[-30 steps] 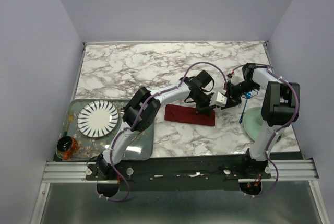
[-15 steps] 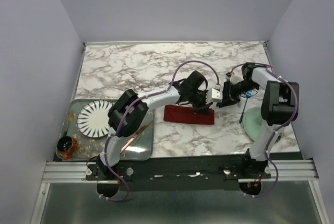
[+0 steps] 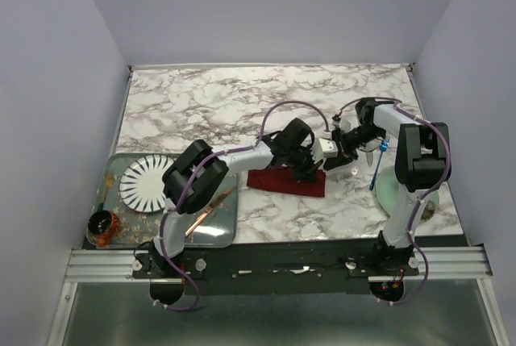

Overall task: Fold the napkin into a case and place the utensils inside
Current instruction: Pick up the top corner of the smaller rectangle folded napkin from the center of the board.

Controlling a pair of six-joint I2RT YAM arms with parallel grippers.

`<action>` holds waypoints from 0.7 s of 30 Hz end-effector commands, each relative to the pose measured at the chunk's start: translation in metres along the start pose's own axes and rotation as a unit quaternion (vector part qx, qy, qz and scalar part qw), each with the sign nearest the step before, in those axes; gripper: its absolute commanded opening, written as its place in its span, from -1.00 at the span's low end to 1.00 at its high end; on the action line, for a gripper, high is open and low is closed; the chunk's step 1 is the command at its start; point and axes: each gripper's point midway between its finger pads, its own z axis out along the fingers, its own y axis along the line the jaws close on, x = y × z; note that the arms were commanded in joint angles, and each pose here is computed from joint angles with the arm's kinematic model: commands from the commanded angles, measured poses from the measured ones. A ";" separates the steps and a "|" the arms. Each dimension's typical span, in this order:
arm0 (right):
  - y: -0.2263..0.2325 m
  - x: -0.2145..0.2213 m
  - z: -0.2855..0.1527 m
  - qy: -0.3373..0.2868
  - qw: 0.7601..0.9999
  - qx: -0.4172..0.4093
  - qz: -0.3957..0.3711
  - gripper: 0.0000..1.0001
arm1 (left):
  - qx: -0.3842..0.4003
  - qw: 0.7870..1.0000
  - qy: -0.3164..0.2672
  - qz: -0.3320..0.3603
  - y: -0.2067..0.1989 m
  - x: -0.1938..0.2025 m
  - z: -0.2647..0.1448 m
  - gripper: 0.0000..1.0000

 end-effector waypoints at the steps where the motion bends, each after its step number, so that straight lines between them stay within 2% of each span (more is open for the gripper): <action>1: -0.003 0.000 0.018 0.018 1.000 0.001 -0.003 -0.54 | -0.033 0.999 -0.035 -0.003 -0.006 -0.014 -0.011 -1.00; 6: -0.015 0.001 0.034 0.033 0.999 0.015 0.001 -0.55 | -0.046 0.998 -0.042 -0.003 -0.005 -0.009 -0.008 -1.00; 12: -0.005 0.000 0.044 0.039 0.999 0.018 -0.019 -0.56 | -0.057 0.997 -0.048 0.009 -0.001 -0.009 -0.008 -1.00; 21: 0.000 -0.008 0.039 0.032 0.998 0.036 -0.034 -0.63 | -0.075 0.996 -0.055 0.008 0.006 -0.013 -0.008 -1.00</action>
